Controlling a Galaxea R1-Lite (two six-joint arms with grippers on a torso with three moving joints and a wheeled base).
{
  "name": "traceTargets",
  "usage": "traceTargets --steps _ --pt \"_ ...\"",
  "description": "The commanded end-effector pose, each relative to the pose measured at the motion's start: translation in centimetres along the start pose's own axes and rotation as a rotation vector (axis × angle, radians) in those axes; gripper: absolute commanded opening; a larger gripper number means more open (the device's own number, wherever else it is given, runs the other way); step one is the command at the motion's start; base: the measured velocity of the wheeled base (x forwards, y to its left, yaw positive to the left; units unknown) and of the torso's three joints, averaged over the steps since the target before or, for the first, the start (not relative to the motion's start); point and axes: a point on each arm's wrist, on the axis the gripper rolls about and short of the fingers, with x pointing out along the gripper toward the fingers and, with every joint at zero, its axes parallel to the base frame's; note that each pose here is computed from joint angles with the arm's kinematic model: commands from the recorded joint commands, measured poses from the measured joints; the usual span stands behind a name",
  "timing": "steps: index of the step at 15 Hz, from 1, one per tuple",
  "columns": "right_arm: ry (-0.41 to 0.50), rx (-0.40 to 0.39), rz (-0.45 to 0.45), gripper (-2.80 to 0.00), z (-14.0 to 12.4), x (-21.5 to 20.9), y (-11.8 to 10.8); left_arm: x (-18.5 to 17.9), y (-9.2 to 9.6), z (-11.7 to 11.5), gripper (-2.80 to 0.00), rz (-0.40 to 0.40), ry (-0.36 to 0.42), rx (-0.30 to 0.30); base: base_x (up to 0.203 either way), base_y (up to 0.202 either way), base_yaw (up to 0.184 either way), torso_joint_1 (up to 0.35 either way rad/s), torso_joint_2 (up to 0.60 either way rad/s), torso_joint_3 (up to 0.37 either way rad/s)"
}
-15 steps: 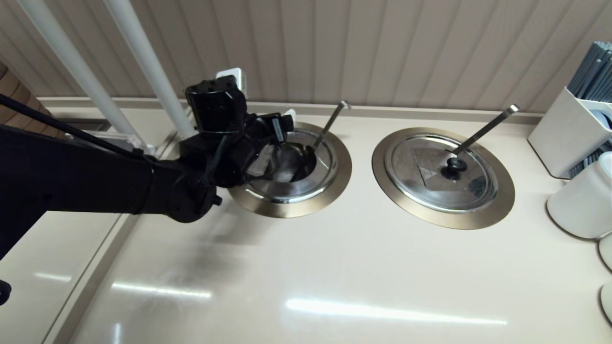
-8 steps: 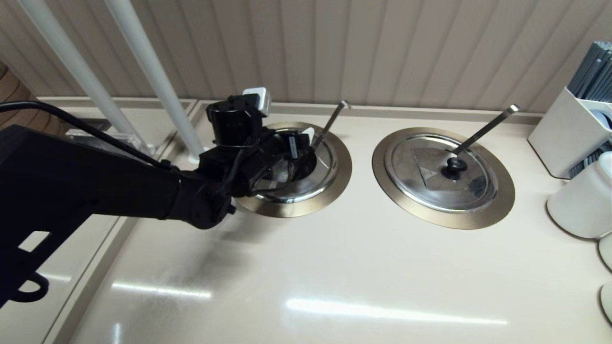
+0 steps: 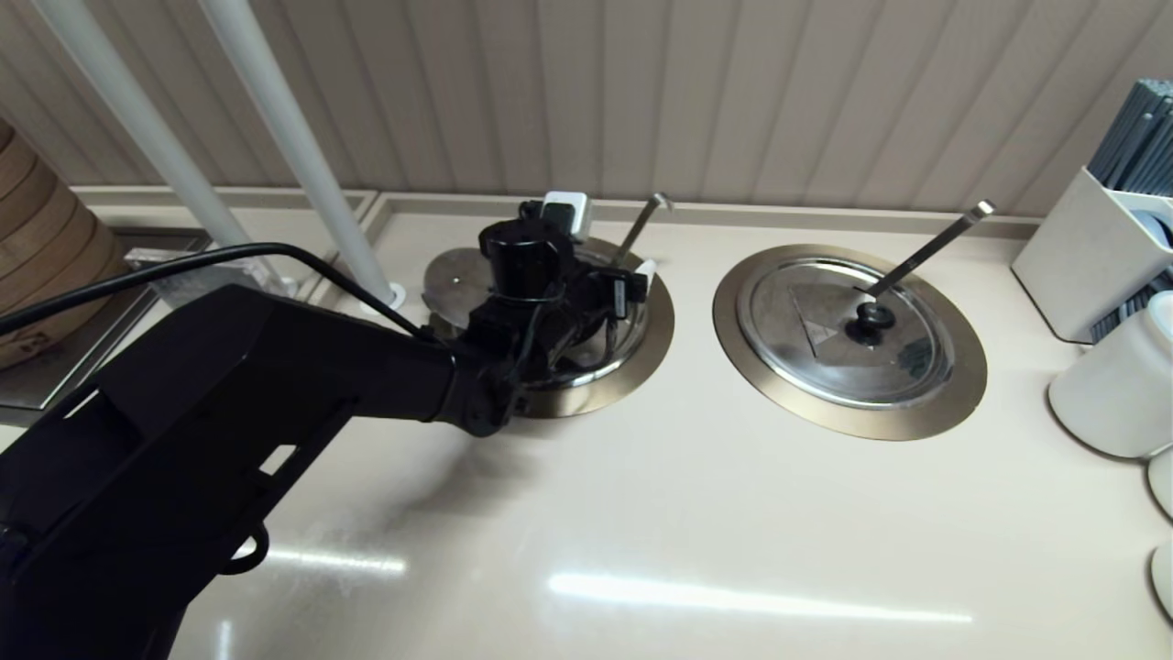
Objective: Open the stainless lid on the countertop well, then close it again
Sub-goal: Stir with a spoon
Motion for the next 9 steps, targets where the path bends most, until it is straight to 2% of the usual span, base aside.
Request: traceTargets --steps 1,9 --pt "0.004 0.001 -0.001 -2.80 -0.1 0.0 0.0 0.6 -0.2 -1.4 0.00 -0.002 0.017 0.003 0.000 0.000 0.000 0.000 0.00 0.000" --pt "0.004 -0.001 -0.001 -2.80 -0.1 0.0 0.0 3.7 -0.9 -3.8 0.00 0.004 -0.016 0.009 0.000 0.000 0.000 0.000 0.00 0.000"
